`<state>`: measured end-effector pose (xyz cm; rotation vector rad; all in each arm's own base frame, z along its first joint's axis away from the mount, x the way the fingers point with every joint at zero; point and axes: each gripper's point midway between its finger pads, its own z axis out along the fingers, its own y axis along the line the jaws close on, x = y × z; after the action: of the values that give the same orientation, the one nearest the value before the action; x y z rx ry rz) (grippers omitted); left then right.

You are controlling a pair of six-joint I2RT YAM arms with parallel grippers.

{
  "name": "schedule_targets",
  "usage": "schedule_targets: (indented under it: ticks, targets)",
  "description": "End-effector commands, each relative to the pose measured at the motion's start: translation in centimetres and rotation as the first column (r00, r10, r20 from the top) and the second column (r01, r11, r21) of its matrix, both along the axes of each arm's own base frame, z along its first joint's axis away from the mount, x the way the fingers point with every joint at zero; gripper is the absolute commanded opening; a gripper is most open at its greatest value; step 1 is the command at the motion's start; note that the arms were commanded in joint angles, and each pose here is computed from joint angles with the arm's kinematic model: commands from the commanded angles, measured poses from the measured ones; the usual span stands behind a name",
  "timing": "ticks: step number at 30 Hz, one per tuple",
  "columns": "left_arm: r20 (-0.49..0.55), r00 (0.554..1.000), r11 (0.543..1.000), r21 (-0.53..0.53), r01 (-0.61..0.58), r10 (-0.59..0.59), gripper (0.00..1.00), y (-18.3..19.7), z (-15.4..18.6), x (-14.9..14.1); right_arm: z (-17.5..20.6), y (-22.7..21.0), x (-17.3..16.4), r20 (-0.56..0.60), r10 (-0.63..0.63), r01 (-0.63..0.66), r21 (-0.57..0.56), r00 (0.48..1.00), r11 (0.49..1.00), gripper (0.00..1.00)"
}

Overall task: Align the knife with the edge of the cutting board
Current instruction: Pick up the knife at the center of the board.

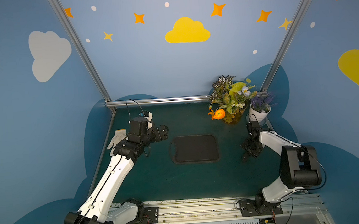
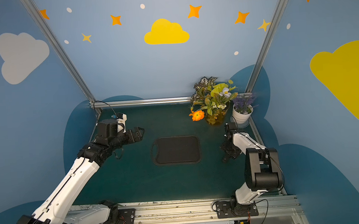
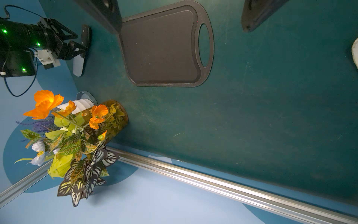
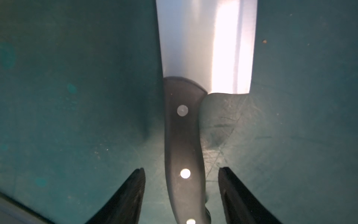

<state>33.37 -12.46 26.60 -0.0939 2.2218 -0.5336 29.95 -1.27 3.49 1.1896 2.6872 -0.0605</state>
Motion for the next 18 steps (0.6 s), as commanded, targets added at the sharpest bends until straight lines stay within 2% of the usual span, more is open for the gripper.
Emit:
schedule_targets:
  ticks: [1, 9, 18]
  targets:
    - [0.007, 1.000, 1.000, -0.025, 0.002, -0.002, 1.00, 0.0, 0.2, 0.1, -0.1, -0.2, 0.1, -0.031, 0.011, -0.012, -0.020, 0.999, 1.000, 0.65]
    - [-0.002, 1.000, 0.999, -0.036, 0.001, -0.001, 1.00, 0.0, 0.1, 0.2, -0.8, -0.5, 0.4, -0.060, 0.029, -0.031, -0.022, 0.998, 0.999, 0.62]
    - [-0.013, 1.000, 0.999, -0.052, 0.005, -0.005, 1.00, -0.1, -0.2, 0.4, -1.8, -0.8, 0.1, -0.100, 0.039, -0.042, -0.029, 0.994, 0.999, 0.51]
